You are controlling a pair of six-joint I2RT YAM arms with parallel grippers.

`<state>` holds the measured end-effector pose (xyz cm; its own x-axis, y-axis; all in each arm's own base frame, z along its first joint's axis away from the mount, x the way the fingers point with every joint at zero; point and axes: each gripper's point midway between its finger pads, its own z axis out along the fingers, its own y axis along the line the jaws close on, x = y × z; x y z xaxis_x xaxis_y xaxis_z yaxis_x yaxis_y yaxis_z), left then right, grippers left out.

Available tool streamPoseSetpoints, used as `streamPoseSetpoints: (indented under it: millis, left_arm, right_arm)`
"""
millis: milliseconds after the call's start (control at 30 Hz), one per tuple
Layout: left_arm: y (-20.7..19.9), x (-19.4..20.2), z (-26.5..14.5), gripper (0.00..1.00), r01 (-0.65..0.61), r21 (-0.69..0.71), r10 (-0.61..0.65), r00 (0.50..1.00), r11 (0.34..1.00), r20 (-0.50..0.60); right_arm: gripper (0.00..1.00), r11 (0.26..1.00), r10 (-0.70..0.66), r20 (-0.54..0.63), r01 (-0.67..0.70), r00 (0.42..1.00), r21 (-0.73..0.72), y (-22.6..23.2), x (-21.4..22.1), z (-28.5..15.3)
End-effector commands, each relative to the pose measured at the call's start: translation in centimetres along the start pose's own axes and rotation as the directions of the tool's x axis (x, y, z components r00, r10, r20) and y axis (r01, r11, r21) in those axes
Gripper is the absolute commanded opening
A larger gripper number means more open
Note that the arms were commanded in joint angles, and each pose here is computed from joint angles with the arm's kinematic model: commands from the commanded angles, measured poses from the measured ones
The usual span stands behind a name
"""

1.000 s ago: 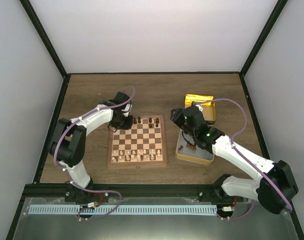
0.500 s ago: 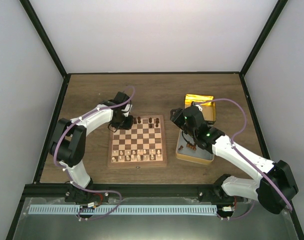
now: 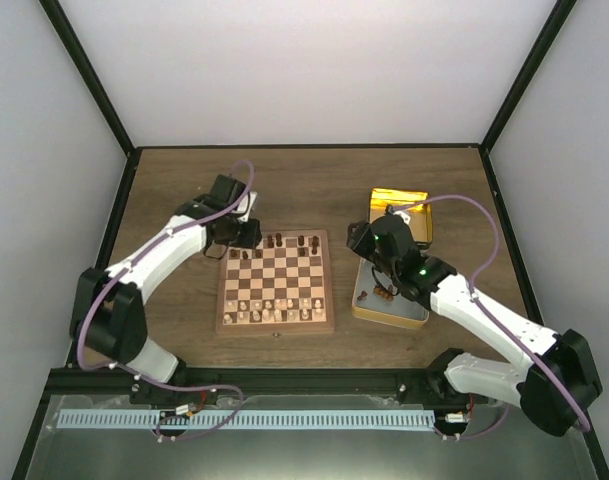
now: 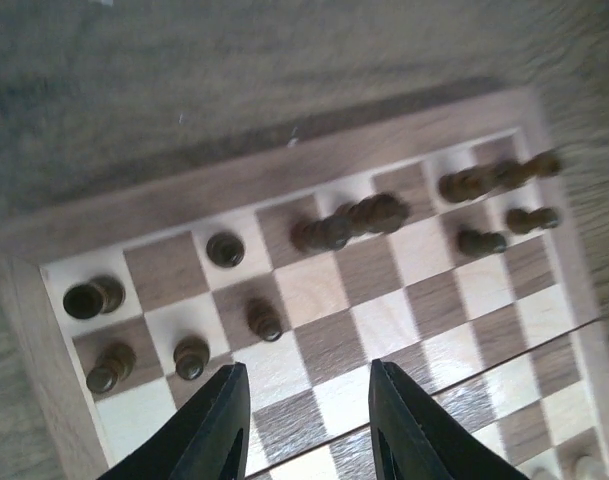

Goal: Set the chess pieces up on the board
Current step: Place the chess piece on the chessboard, then pick up the chess piece from the storage box.

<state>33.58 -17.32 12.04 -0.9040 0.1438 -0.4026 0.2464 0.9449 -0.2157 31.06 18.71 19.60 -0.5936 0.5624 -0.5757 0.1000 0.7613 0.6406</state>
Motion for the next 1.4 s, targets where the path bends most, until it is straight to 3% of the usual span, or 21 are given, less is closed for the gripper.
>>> streamPoseSetpoints:
  millis: [0, 200, 400, 500, 667, 1100, 1367]
  left_arm:
    - [-1.6, -3.1, -2.9, 0.36, -0.052, 0.081, 0.034, 0.977, 0.995, 0.209]
    - [-2.9, -5.6, -7.7, 0.42, -0.106, 0.130, 0.033, 0.883, 0.986, 0.469]
    - [-3.1, -5.5, -10.4, 0.48, -0.142, 0.138, 0.034, 0.807, 0.980, 0.590]
    - [-3.0, -5.1, -10.8, 0.49, -0.145, 0.138, 0.033, 0.798, 0.980, 0.602]
    - [-2.7, -4.7, -10.8, 0.50, -0.137, 0.128, 0.033, 0.797, 0.982, 0.603]
    - [-2.8, -4.5, -10.6, 0.51, -0.138, 0.140, 0.027, 0.802, 0.981, 0.597]
    - [-2.7, -4.5, -10.4, 0.52, -0.134, 0.138, 0.026, 0.805, 0.981, 0.593]
  right_arm:
    - [0.56, 0.982, -0.062, -0.036, 0.067, 0.997, 0.178, -5.1, 0.1, -0.7]
    - [0.49, 0.913, -0.059, -0.141, 0.110, 0.988, 0.393, -11.4, 1.0, -1.5]
    - [0.40, 0.870, -0.063, -0.330, 0.213, 0.942, 0.444, -14.4, 4.2, -0.4]
    - [0.36, 0.843, -0.024, -0.393, 0.230, 0.919, 0.486, -15.8, 5.7, 0.1]
    - [0.34, 0.789, 0.033, -0.392, 0.217, 0.919, 0.575, -17.9, 6.6, -0.3]
    - [0.23, 0.754, 0.065, -0.437, 0.243, 0.897, 0.611, -19.8, 8.3, -0.6]
    - [0.23, 0.739, 0.066, -0.455, 0.263, 0.888, 0.620, -20.8, 9.1, -0.3]
